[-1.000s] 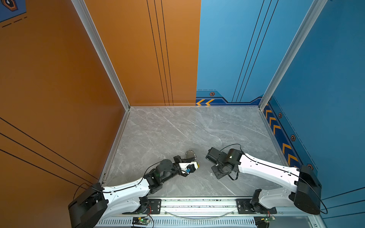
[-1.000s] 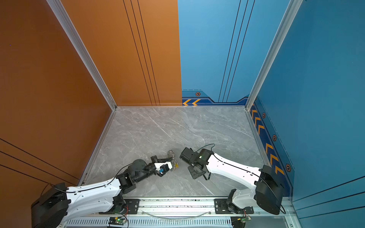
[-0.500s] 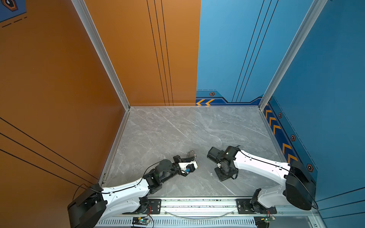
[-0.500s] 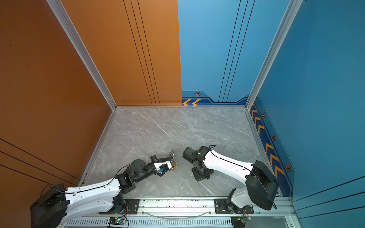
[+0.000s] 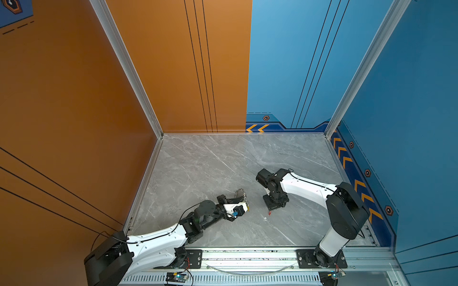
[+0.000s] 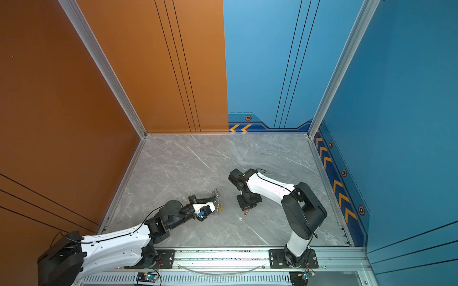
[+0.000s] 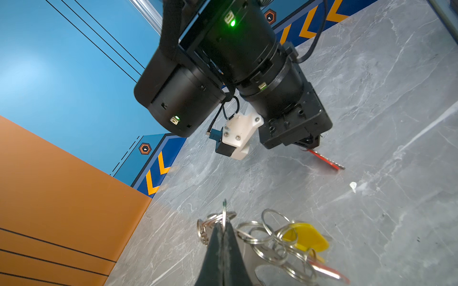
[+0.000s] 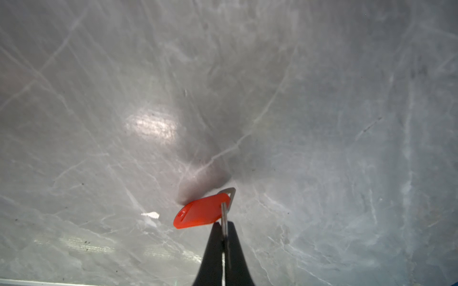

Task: Put the keys on the keyring

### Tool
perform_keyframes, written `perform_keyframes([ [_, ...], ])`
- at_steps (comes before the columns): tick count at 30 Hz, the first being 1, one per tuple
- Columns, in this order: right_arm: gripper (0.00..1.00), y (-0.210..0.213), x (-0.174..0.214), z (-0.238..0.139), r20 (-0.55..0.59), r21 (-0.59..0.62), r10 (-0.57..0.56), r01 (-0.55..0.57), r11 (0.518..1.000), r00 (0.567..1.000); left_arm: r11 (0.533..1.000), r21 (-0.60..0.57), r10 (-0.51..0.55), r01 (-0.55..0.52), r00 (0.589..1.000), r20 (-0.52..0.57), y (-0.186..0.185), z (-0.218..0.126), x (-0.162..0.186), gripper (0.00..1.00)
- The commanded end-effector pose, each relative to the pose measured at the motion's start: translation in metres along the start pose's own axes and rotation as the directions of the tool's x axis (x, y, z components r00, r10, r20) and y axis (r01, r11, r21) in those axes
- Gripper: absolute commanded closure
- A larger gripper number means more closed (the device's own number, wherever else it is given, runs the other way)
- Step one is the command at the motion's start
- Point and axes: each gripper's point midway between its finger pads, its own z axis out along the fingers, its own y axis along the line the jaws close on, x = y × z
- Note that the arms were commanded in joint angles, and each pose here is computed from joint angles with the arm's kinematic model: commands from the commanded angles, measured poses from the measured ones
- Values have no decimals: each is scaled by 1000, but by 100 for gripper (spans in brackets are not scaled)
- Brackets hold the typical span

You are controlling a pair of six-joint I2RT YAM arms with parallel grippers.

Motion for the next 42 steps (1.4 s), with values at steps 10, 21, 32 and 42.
perform_keyframes([
  [10,100,-5,-46,18,-17,21,-56,56,998,998,998,-60,-22,24,999,22,13,-4,-5,100],
  [21,75,-10,-59,6,40,63,-91,88,994,995,998,-54,-28,29,999,20,12,-3,-5,100],
  [32,72,-10,-60,-21,226,10,-5,3,1000,974,998,-54,-30,31,999,12,11,-2,-2,100],
  [42,79,-13,-48,-25,448,-95,132,-99,990,884,998,-52,-30,31,999,10,11,-1,-2,100],
])
